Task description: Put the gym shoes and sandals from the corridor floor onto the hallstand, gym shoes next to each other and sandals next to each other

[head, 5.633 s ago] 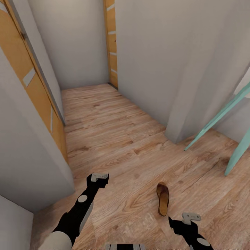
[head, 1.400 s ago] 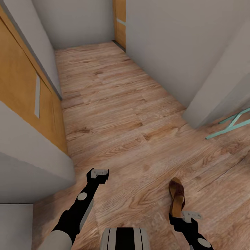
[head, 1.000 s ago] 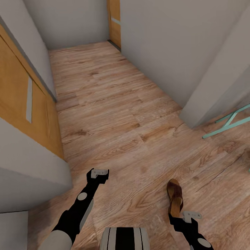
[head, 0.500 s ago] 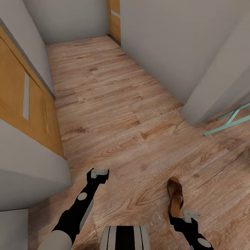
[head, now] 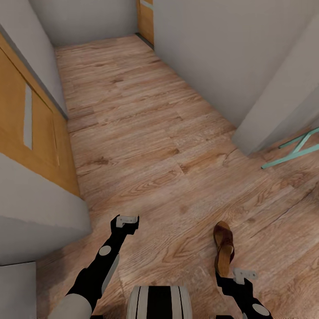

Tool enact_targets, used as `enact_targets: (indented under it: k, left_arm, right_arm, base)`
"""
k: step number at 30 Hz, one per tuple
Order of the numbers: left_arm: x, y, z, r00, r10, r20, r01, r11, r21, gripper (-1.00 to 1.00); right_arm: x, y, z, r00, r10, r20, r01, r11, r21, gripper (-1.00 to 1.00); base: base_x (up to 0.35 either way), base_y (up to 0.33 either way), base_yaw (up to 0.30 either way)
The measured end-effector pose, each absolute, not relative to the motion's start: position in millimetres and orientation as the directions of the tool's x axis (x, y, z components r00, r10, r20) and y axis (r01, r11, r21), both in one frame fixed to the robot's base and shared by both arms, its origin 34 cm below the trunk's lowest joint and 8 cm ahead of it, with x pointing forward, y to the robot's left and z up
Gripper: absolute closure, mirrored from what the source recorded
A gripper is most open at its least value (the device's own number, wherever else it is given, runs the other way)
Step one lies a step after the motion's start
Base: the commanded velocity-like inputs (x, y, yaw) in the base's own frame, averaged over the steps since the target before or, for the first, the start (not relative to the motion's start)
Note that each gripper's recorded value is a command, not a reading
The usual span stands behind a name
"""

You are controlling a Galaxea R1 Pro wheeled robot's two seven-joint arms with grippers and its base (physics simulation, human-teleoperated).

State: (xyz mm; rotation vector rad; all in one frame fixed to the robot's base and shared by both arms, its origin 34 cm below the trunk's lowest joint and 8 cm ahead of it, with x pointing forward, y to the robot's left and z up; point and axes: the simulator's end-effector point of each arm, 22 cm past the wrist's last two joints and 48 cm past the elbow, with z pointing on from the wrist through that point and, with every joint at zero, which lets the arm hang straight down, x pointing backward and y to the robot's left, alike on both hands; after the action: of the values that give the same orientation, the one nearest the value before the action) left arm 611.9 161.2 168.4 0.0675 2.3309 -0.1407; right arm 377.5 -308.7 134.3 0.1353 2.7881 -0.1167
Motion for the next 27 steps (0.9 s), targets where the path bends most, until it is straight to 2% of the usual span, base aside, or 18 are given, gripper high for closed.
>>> enact_targets:
  k: [27]
  left_arm:
    - [569,161,106,-0.772,0.007,-0.636,0.084,0.992,-0.091,-1.00]
  right_arm:
    - [330,-309,99,-0.970,0.079,-0.229,0.099,0.992,-0.077,-1.00]
  base:
    - [0.000,0.000,0.000]
